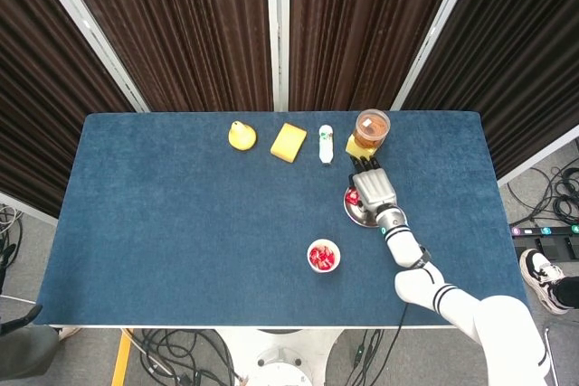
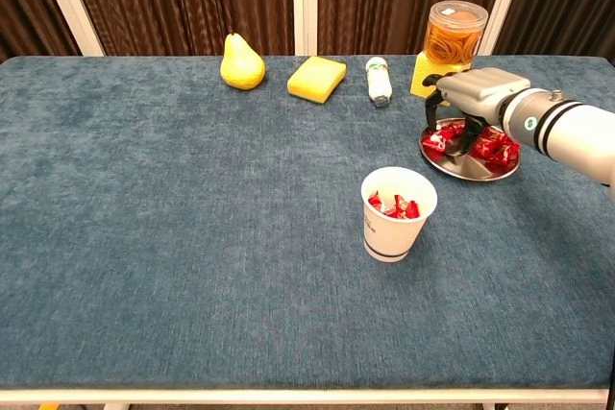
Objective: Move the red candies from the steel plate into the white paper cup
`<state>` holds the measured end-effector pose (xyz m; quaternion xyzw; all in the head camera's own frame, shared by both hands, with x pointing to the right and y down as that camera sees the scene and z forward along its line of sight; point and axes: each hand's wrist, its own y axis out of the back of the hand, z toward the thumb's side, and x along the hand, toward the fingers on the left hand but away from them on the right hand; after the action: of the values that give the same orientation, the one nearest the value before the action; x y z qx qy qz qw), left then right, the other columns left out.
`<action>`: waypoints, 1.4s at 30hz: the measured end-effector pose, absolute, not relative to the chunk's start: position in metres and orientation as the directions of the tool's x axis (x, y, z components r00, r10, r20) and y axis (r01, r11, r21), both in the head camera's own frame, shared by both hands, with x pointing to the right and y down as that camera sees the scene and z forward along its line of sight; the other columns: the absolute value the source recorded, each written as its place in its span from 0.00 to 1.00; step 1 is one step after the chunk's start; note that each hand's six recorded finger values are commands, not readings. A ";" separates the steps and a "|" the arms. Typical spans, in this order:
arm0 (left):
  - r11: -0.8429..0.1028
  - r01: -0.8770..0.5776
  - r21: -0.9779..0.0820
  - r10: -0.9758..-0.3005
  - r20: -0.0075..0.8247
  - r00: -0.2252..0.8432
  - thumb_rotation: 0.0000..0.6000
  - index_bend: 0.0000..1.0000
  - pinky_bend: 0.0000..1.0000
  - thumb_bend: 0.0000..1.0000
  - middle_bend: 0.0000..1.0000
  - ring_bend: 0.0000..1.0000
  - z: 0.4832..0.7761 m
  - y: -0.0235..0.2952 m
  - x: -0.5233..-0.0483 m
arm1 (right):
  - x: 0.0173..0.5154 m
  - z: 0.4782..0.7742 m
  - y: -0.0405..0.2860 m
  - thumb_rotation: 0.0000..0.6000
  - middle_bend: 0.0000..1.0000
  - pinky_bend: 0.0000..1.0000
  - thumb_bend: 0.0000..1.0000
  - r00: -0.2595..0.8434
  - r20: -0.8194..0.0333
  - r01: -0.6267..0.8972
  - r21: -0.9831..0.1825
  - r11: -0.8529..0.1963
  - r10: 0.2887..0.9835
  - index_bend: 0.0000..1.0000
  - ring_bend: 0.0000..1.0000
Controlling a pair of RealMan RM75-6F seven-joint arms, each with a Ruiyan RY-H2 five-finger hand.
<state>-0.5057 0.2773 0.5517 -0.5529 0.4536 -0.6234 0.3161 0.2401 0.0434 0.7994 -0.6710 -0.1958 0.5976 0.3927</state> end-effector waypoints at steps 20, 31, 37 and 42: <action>-0.376 -0.105 -0.921 -0.903 0.389 -0.183 1.00 0.07 0.15 0.16 0.04 0.08 0.547 0.275 -0.504 | 0.220 0.745 0.055 1.00 0.04 0.00 0.34 0.380 -0.547 -0.103 -0.827 -0.553 0.746 0.57 0.00; -0.375 -0.103 -0.921 -0.904 0.388 -0.177 1.00 0.07 0.15 0.16 0.04 0.08 0.547 0.274 -0.502 | 0.195 0.659 0.112 1.00 0.04 0.00 0.34 0.628 -0.412 -0.002 -0.849 -0.528 0.660 0.55 0.00; -0.376 -0.105 -0.921 -0.903 0.389 -0.183 1.00 0.07 0.15 0.16 0.04 0.08 0.546 0.276 -0.503 | 0.185 0.669 0.135 1.00 0.03 0.00 0.34 0.663 -0.455 -0.068 -0.828 -0.557 0.595 0.51 0.00; -0.377 -0.107 -0.920 -0.901 0.391 -0.186 1.00 0.07 0.15 0.16 0.04 0.08 0.546 0.277 -0.504 | 0.181 0.678 0.145 1.00 0.01 0.00 0.34 0.668 -0.483 -0.104 -0.814 -0.572 0.566 0.44 0.00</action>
<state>-0.5035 0.2773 0.5463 -0.5516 0.4570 -0.6198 0.3205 0.1808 0.1450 0.6784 -0.8005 -0.1444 0.3808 0.4397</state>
